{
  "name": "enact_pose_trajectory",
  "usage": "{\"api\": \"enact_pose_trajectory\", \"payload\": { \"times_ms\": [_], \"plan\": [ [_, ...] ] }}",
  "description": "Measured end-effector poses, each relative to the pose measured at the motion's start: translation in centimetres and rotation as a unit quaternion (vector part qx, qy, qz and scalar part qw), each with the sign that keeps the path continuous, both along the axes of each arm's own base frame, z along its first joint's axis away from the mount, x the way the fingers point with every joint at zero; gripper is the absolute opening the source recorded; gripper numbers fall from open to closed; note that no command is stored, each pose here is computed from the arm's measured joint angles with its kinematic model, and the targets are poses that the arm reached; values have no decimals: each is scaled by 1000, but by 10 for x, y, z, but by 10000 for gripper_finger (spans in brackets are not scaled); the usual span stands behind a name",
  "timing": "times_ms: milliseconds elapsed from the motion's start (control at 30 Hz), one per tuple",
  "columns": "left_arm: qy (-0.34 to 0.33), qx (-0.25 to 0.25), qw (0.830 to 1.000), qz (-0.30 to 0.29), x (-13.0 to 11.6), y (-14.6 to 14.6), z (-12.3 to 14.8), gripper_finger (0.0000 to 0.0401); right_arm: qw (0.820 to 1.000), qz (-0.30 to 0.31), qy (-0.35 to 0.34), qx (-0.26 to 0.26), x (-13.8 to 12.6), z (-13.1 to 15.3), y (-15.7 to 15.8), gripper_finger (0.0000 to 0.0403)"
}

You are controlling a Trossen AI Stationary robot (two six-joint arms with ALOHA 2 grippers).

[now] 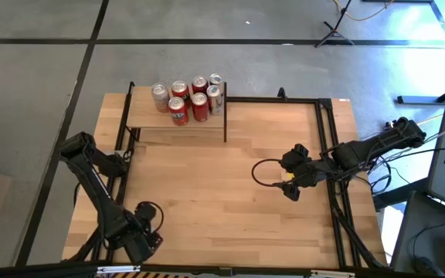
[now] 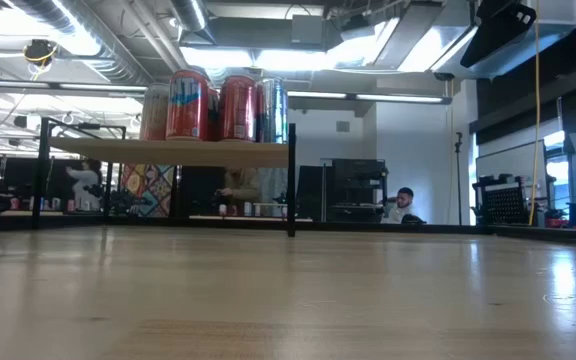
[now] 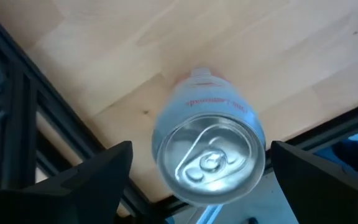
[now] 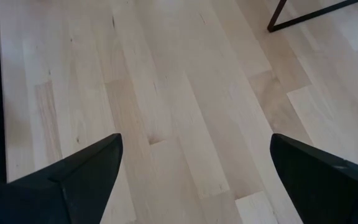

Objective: Place canned beverage on shelf
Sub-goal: Put the orange/white soda can on the shelf aligned with the other orange/white soda can

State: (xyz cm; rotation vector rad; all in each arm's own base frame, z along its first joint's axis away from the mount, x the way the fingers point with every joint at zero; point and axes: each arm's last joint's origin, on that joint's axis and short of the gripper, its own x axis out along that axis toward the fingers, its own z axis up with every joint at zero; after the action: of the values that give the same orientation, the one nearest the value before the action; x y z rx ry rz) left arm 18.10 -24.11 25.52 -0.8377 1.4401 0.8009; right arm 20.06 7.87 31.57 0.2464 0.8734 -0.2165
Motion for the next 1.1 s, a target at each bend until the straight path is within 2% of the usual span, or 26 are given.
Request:
{"api": "enact_pose_trajectory", "payload": {
  "times_ms": [333,567,667,867,1100],
  "plan": [
    [-8,-31,999,-40,1,-2,-26,360,1000,0,0,0,0,0,0,395],
    [-7,-29,996,-83,0,-1,-28,272,1000,0,0,0,0,0,0,395],
    [0,-33,996,-87,0,-1,-27,264,1000,0,-3,1,0,0,0,395],
    [-13,-53,992,-115,14,2,-5,264,1000,2,-17,6,3,2,1,395],
    [-66,-27,984,-162,44,24,44,264,1000,3,-18,0,3,2,1,395]
  ]
}}
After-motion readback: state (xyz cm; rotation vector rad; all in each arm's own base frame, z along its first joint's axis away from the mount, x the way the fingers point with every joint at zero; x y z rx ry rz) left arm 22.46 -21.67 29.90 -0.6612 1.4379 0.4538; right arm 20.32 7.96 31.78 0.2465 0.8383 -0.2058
